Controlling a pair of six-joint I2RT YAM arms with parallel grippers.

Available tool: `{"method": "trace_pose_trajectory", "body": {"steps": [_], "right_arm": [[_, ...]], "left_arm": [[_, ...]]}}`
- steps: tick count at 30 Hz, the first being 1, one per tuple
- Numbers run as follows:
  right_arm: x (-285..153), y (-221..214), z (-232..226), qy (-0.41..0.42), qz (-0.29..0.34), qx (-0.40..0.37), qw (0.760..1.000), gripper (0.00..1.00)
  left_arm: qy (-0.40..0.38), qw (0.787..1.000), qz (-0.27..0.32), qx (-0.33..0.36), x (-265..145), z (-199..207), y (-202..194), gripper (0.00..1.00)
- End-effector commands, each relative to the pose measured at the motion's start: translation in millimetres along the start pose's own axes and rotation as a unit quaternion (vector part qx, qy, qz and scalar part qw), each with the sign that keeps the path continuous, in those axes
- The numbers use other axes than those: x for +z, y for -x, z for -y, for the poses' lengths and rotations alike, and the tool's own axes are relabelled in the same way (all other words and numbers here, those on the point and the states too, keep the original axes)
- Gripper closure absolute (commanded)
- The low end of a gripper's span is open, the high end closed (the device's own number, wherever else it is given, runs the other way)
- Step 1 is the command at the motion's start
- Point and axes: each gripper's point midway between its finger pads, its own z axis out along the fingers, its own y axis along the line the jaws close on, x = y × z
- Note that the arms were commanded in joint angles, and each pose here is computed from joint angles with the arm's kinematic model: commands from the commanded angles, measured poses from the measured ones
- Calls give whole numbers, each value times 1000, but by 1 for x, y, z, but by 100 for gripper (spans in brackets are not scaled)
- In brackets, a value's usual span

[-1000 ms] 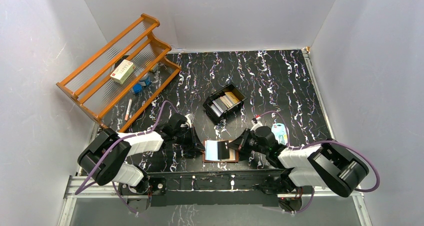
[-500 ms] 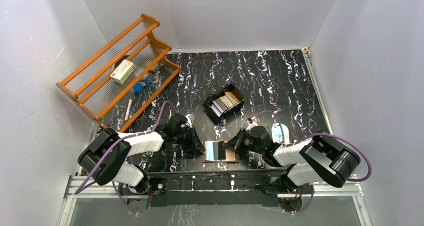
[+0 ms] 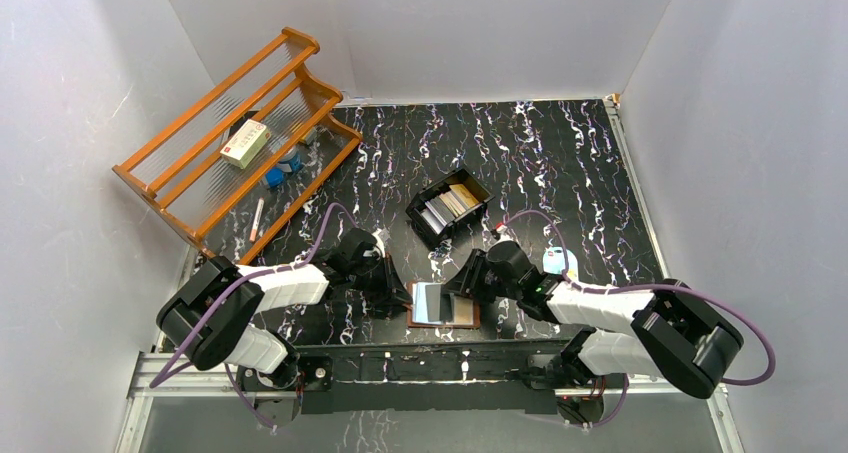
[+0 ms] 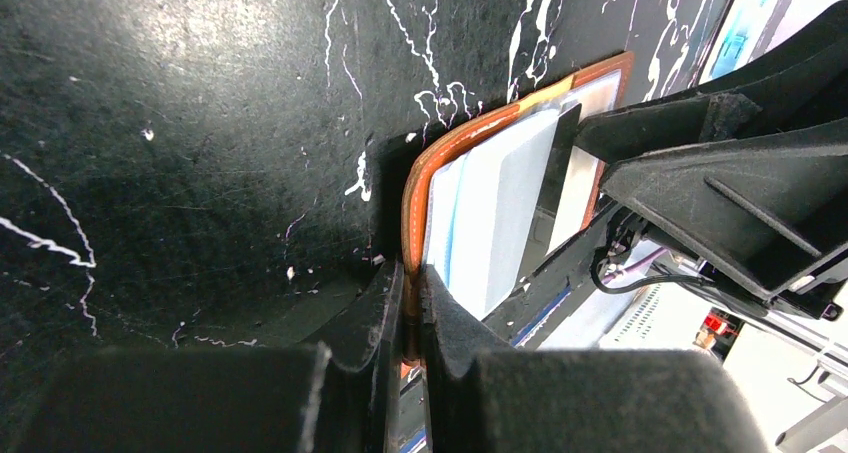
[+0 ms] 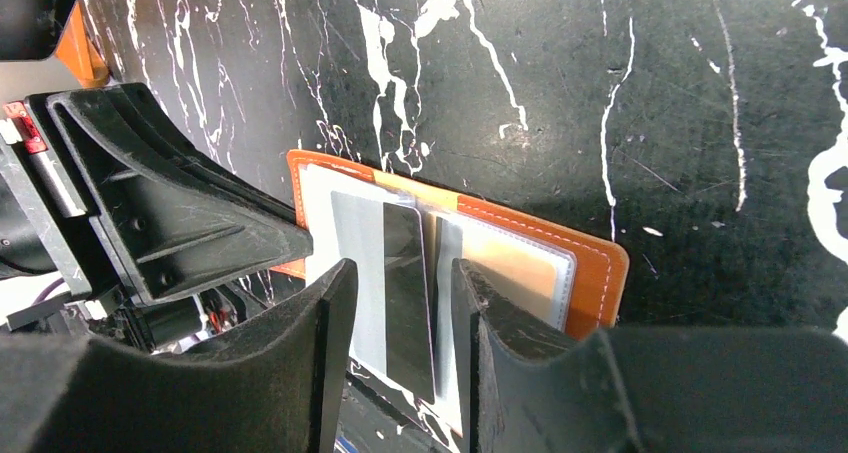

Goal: Put the credit cards into the card holder
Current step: Insert the credit card into the card holder.

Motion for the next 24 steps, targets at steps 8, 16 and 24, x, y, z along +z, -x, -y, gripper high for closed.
{"method": "trace_pose_trajectory", "body": {"steps": [8,16,24], "right_arm": [[11,-16,-25,7,-34,-28,999,52],[15,-22,-33,12,-46,-1,999,55],[15,-23,-33,0,-47,17,999,55]], "left_arm": [[10,1000,-7,-1,0,-5,-7,100],[10,1000,-6,0,2,-2,-7,100],[10,1000,-7,3,3,-2,-9,100]]}}
